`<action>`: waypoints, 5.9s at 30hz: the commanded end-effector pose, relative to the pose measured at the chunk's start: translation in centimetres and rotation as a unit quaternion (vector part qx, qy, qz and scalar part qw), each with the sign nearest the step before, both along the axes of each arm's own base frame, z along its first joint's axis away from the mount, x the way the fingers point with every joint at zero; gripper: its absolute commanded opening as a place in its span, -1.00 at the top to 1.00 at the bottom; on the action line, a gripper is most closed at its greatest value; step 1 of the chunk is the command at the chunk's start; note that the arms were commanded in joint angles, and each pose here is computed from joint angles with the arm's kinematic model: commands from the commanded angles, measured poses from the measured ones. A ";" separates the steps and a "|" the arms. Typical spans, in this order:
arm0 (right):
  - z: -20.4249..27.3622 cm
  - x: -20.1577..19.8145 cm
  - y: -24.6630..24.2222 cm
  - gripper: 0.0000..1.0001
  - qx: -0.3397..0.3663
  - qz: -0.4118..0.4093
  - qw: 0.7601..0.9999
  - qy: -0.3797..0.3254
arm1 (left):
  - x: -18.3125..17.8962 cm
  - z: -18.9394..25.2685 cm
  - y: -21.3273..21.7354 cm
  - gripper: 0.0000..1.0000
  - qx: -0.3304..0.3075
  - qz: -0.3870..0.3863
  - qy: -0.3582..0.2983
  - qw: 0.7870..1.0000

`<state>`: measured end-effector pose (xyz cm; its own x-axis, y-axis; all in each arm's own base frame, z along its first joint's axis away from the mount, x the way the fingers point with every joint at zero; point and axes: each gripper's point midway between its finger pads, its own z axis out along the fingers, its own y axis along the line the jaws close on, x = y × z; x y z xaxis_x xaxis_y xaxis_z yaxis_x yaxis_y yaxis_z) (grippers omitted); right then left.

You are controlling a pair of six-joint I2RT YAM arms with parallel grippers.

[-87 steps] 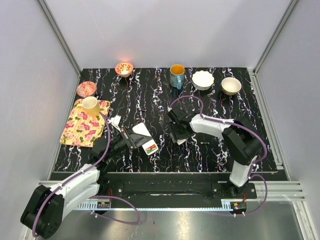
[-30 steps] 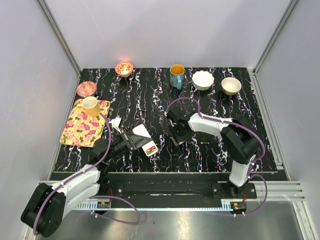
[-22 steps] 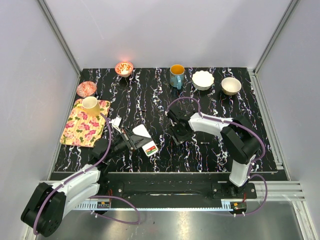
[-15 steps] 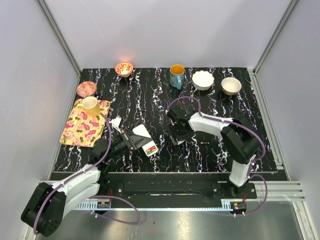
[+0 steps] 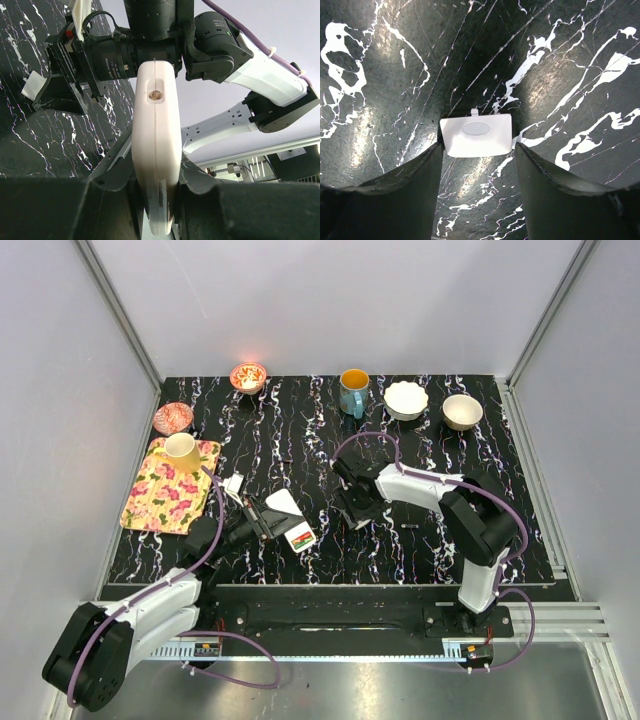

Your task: Load the batteries into the remote control

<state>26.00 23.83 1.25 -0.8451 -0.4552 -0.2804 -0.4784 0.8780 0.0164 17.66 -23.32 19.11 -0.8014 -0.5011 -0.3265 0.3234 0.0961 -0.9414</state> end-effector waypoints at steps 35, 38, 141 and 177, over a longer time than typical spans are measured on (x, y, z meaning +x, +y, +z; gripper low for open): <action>17.6 -7.5 -0.4 1.00 0.049 -0.009 0.998 -0.026 | 6.1 4.3 -1.6 1.00 -0.055 0.070 -0.034 0.995; 19.7 -9.2 0.2 1.00 0.051 0.015 0.999 -0.001 | 6.4 3.8 -2.6 1.00 -0.061 0.069 -0.025 0.995; 15.6 -9.3 8.0 1.00 0.033 0.062 0.995 0.068 | 4.1 2.3 -7.1 1.00 -0.040 0.072 -0.021 0.996; 17.7 -5.7 7.7 1.00 0.059 0.027 0.998 0.008 | -0.1 8.0 -7.4 1.00 -0.164 -0.024 -0.095 0.982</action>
<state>17.01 29.42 16.11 -0.8291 -0.5409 -0.1415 -0.5537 0.8294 0.0739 21.09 -30.71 15.76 -0.7825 -0.5761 -0.2362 0.1949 0.1336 -0.9717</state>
